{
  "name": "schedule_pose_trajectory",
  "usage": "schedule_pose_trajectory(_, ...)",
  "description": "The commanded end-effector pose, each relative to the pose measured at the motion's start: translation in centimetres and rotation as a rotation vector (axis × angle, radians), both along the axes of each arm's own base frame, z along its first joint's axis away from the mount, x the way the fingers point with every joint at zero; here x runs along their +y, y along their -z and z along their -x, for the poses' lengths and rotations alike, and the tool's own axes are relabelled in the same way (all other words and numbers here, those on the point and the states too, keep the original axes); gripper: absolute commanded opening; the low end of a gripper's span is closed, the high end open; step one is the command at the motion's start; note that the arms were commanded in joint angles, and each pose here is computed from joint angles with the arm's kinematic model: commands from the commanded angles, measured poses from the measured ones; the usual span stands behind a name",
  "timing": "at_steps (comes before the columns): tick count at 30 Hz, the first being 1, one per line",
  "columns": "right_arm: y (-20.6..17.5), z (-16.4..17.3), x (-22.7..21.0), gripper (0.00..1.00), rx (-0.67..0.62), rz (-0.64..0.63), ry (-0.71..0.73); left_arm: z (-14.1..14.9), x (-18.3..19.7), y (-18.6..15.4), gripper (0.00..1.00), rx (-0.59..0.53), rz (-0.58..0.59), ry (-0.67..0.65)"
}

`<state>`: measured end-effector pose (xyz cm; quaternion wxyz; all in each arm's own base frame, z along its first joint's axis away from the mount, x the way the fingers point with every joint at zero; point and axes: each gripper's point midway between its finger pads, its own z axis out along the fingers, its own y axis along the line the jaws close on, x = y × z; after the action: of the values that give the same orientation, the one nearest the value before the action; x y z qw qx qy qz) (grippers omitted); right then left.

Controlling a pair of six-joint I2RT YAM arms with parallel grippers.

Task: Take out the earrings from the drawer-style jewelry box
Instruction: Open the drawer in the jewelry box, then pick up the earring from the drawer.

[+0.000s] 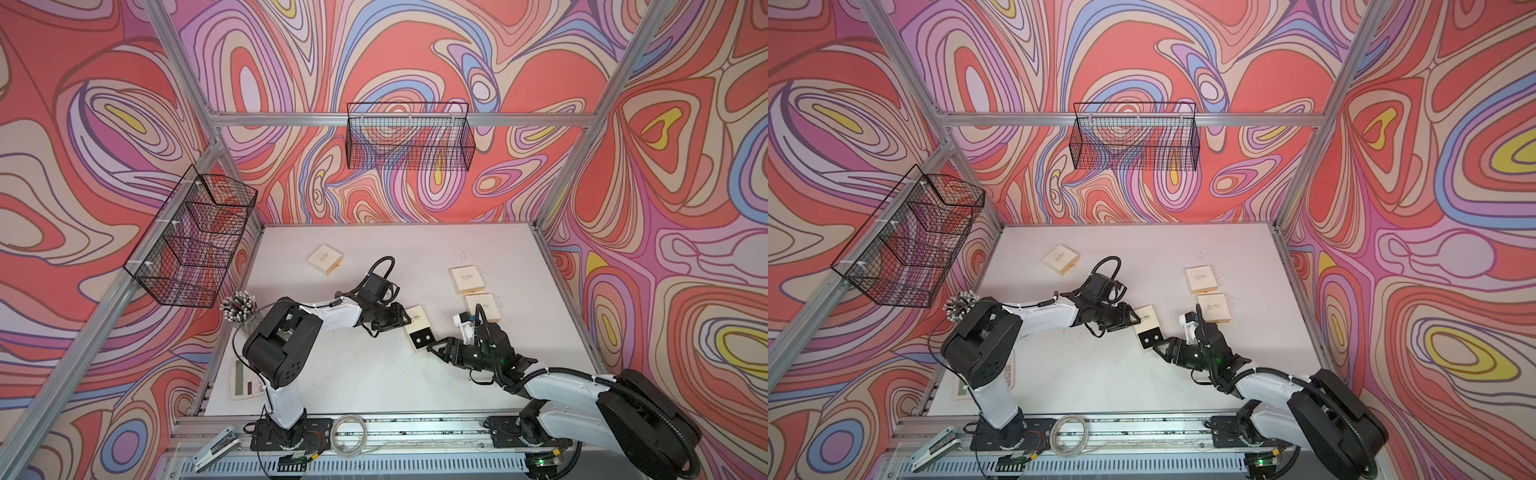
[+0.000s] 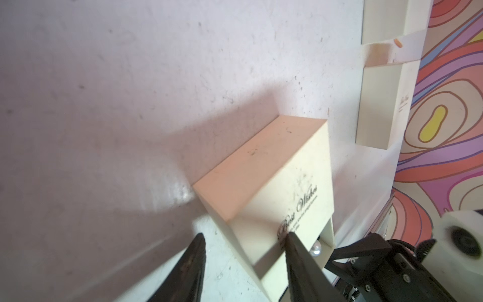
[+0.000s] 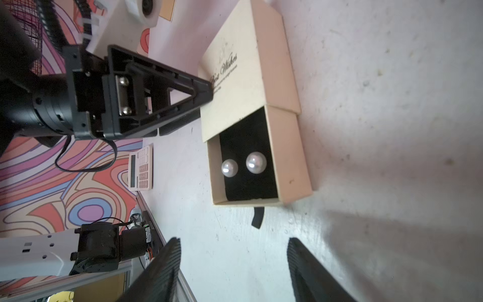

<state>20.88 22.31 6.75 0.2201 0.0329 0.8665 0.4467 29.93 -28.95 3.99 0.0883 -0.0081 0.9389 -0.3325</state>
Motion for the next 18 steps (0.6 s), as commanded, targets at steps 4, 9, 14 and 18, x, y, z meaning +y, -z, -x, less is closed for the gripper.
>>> schedule_pose_trajectory(4,-2.2,-0.8,-1.3,0.76,-0.040,0.136,0.023,0.4,1.2,-2.1,0.63,-0.026,-0.013,-0.029)
schedule_pose_trajectory(9,-4.0,-2.0,-1.5,0.81,-0.085,0.194,0.035,0.4,1.5,-4.5,0.79,-0.097,0.016,-0.032)
schedule_pose_trajectory(14,-5.7,-3.1,-1.7,0.89,-0.134,0.215,0.059,0.9,2.4,-6.4,0.93,-0.165,0.012,-0.027)
schedule_pose_trajectory(18,-6.6,-3.8,-1.8,0.96,-0.155,0.238,0.073,1.7,3.6,-9.4,1.00,-0.233,0.020,-0.038)
